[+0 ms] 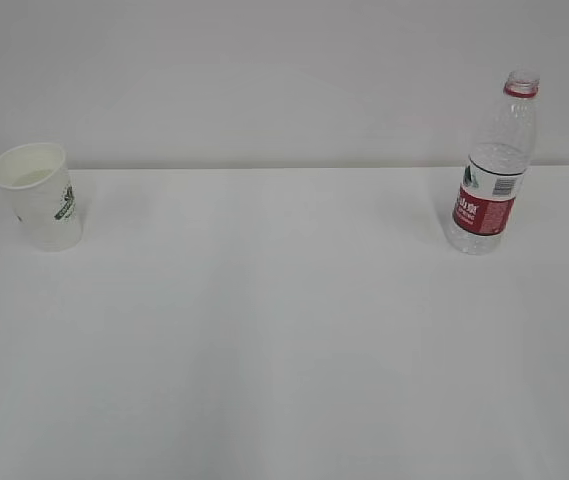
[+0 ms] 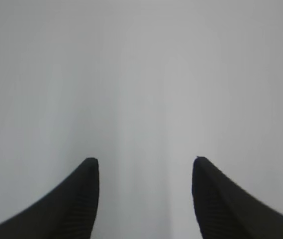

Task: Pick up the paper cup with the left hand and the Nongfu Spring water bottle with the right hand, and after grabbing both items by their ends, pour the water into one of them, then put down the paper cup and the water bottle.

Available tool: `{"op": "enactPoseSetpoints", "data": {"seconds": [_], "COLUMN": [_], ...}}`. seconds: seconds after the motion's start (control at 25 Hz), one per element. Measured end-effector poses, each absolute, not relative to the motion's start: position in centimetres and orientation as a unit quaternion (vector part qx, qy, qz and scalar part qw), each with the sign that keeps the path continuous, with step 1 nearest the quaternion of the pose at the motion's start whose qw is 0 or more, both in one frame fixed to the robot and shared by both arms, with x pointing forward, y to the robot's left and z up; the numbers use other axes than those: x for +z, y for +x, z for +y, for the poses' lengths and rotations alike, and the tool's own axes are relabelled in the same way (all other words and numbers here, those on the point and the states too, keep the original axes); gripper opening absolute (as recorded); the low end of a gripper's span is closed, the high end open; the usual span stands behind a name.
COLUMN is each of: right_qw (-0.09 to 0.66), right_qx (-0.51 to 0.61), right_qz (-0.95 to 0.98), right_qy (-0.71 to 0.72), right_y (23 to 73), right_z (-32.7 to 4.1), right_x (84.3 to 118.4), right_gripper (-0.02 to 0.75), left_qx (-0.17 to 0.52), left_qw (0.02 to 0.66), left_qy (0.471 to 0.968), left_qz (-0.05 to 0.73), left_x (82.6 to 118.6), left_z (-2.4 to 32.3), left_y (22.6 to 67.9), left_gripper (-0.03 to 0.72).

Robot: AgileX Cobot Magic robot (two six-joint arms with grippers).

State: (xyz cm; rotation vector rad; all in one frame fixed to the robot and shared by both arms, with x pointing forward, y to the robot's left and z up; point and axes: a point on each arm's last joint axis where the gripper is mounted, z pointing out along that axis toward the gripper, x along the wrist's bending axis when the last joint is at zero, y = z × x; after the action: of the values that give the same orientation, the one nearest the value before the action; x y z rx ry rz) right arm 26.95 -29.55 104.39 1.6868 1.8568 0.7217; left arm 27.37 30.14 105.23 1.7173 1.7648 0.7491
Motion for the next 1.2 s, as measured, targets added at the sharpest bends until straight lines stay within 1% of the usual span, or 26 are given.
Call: {"op": "enactPoseSetpoints", "data": {"seconds": [0.84,1.04,1.2], "right_qw": [0.309,0.318,0.323], "right_qx": [0.312,0.321,0.325], "right_qz": [0.666,0.662,0.659], "right_qy": [0.603,0.599,0.596], "right_y": [24.7,24.2,24.0], "right_z": [-29.5,-29.6,-29.6], "right_x": [104.6,104.6,104.6], "right_gripper": [0.589,0.588,0.588], "left_qx": [0.341,0.33,0.333], "left_qw": [0.347,0.373,0.374], "left_qy": [0.612,0.608,0.607], "left_qz": [0.624,0.619,0.617], "left_x": [105.6,105.6,105.6], "left_z": [30.0,29.5,29.5], "left_y": [24.1,23.7,23.6], "left_gripper": [0.423,0.413,0.405]}}
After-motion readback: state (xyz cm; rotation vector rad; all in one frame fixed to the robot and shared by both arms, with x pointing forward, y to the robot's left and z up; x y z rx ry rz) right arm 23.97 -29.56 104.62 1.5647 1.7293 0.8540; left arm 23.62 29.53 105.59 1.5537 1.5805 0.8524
